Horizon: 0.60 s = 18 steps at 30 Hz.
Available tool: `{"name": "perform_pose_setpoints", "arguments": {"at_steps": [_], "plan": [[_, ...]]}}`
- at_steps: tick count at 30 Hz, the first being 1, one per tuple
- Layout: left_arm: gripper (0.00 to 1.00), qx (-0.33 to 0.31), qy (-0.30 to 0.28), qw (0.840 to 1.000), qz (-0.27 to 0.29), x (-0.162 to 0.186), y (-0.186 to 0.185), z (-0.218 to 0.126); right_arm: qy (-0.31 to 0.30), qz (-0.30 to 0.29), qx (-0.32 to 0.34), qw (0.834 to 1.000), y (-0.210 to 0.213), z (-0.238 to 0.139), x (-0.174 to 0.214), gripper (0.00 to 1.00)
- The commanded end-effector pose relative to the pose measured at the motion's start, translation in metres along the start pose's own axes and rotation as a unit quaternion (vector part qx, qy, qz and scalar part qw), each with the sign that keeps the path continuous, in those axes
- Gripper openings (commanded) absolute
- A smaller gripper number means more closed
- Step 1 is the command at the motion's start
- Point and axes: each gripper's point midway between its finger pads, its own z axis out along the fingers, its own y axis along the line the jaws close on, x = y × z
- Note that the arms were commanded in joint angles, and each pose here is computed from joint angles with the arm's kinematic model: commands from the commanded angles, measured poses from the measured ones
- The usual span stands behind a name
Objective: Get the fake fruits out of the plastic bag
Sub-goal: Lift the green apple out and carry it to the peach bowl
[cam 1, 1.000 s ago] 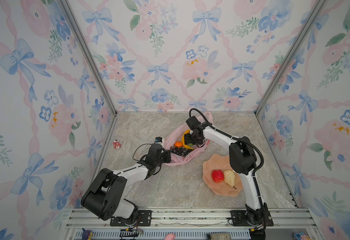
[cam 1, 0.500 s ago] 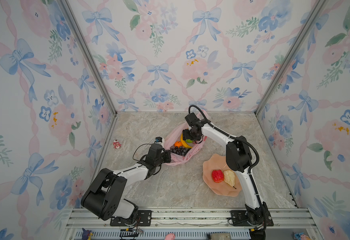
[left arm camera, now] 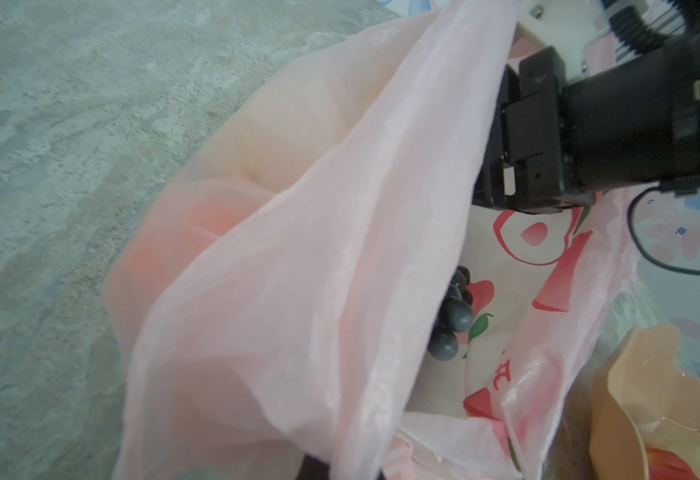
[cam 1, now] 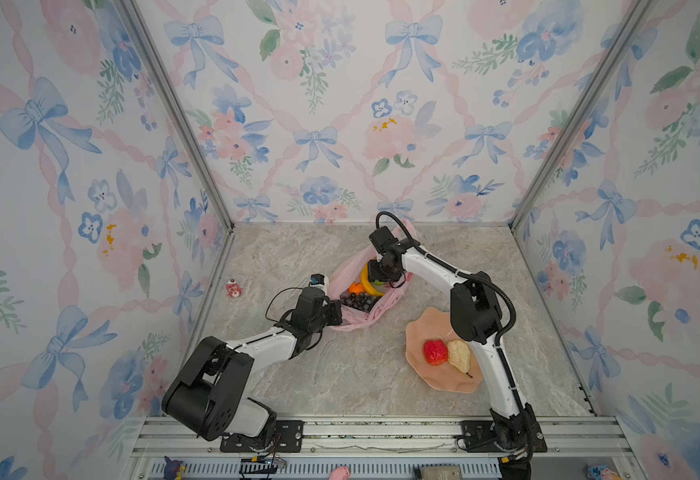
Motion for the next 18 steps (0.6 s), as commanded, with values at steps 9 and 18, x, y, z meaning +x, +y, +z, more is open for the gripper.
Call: {"name": "perform_pose_setpoints", "arguments": {"at_steps": [9, 18], "plan": [[0.00, -0.010, -0.003, 1.000, 0.002, -0.002, 0.002, 0.000, -0.049, 0.007, -0.097, 0.994, 0.020, -0.079, -0.005, 0.58], [0.00, -0.011, -0.005, 1.000, 0.004, -0.003, 0.002, 0.000, -0.060, 0.044, -0.198, 0.977, 0.022, -0.143, 0.014, 0.57]]}}
